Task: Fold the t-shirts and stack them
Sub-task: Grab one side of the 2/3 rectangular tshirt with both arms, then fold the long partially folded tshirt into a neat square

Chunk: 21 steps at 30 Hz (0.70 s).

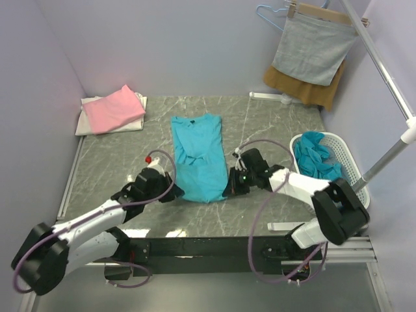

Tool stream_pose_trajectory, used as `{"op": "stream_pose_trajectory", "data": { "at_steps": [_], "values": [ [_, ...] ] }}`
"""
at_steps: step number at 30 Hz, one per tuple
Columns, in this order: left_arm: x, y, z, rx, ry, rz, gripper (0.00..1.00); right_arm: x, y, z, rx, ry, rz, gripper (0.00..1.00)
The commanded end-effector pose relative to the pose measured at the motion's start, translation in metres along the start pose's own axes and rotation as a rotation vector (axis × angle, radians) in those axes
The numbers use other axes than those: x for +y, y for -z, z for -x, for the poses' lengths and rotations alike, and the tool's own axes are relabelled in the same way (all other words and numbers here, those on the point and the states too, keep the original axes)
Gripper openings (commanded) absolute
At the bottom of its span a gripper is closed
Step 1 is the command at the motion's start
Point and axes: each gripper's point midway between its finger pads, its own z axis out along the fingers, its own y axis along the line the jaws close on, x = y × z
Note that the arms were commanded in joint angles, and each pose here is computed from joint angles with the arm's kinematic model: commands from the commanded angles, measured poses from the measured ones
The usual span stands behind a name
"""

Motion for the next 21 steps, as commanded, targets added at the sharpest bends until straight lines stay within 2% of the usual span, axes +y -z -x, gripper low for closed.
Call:
{"op": "stream_pose_trajectory", "data": {
  "at_steps": [1, 4, 6, 10, 13, 15, 16, 17, 19, 20, 21],
  "values": [
    [-0.006, 0.027, -0.034, 0.064, 0.07, 0.019, 0.01, 0.026, 0.021, -0.032, 0.01, 0.043, 0.039, 0.0],
    [-0.019, 0.042, -0.02, 0.017, 0.084, 0.009, 0.01, 0.045, 0.043, -0.019, -0.069, 0.064, 0.058, 0.0],
    [-0.031, 0.051, 0.007, -0.066, 0.056, 0.022, 0.01, 0.046, 0.056, -0.004, -0.13, 0.094, 0.012, 0.0],
    [-0.04, 0.045, 0.056, -0.221, -0.029, 0.11, 0.01, 0.065, 0.075, 0.052, -0.262, 0.193, -0.045, 0.0],
    [-0.047, 0.028, 0.085, -0.274, -0.098, 0.169, 0.01, 0.067, 0.071, 0.095, -0.315, 0.239, -0.093, 0.0],
    [-0.056, 0.02, 0.109, -0.309, -0.12, 0.165, 0.01, 0.051, 0.056, 0.12, -0.301, 0.235, -0.142, 0.0],
    [-0.05, 0.006, 0.11, -0.288, -0.136, 0.185, 0.01, 0.062, 0.061, 0.142, -0.333, 0.247, -0.13, 0.0],
    [-0.06, -0.001, 0.12, -0.305, -0.131, 0.139, 0.01, 0.048, 0.048, 0.153, -0.308, 0.237, -0.152, 0.0],
    [-0.05, -0.02, 0.136, -0.303, -0.126, 0.155, 0.01, 0.057, 0.047, 0.182, -0.327, 0.243, -0.123, 0.0],
    [-0.057, -0.025, 0.148, -0.318, -0.126, 0.132, 0.01, 0.042, 0.031, 0.189, -0.291, 0.225, -0.141, 0.0],
    [-0.046, -0.029, 0.159, -0.323, -0.114, 0.157, 0.01, 0.039, 0.025, 0.196, -0.279, 0.218, -0.14, 0.0]
  ]
}}
